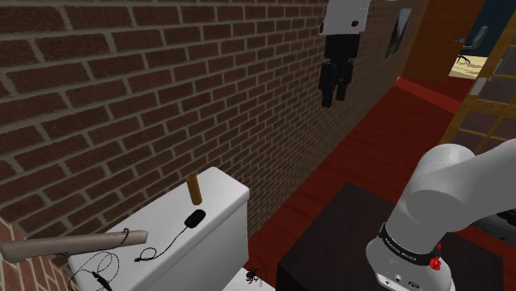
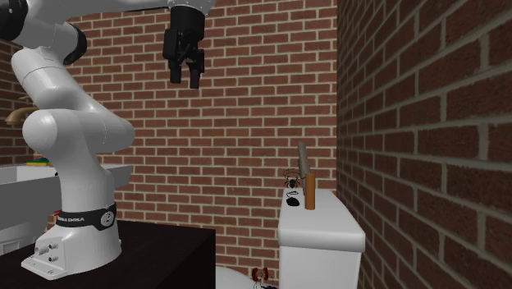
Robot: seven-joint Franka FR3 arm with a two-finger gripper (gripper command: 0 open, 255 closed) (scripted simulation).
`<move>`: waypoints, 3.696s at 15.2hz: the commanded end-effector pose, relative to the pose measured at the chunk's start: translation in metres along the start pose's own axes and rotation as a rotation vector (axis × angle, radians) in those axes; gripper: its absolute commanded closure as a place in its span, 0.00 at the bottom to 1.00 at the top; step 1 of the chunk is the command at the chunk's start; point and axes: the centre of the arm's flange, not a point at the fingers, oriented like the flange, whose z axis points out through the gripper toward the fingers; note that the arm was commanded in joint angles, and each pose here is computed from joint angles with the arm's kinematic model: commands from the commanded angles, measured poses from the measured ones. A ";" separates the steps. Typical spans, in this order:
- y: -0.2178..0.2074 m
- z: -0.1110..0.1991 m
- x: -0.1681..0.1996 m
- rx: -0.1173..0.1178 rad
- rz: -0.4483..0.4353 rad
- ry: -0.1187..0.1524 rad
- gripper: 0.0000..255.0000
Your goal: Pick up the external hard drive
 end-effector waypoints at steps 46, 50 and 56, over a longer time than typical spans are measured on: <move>-0.319 0.342 0.303 -0.034 0.998 -0.139 0.00; -0.317 0.363 0.305 -0.034 0.998 -0.139 0.00; -0.316 0.367 0.305 -0.034 0.998 -0.139 1.00</move>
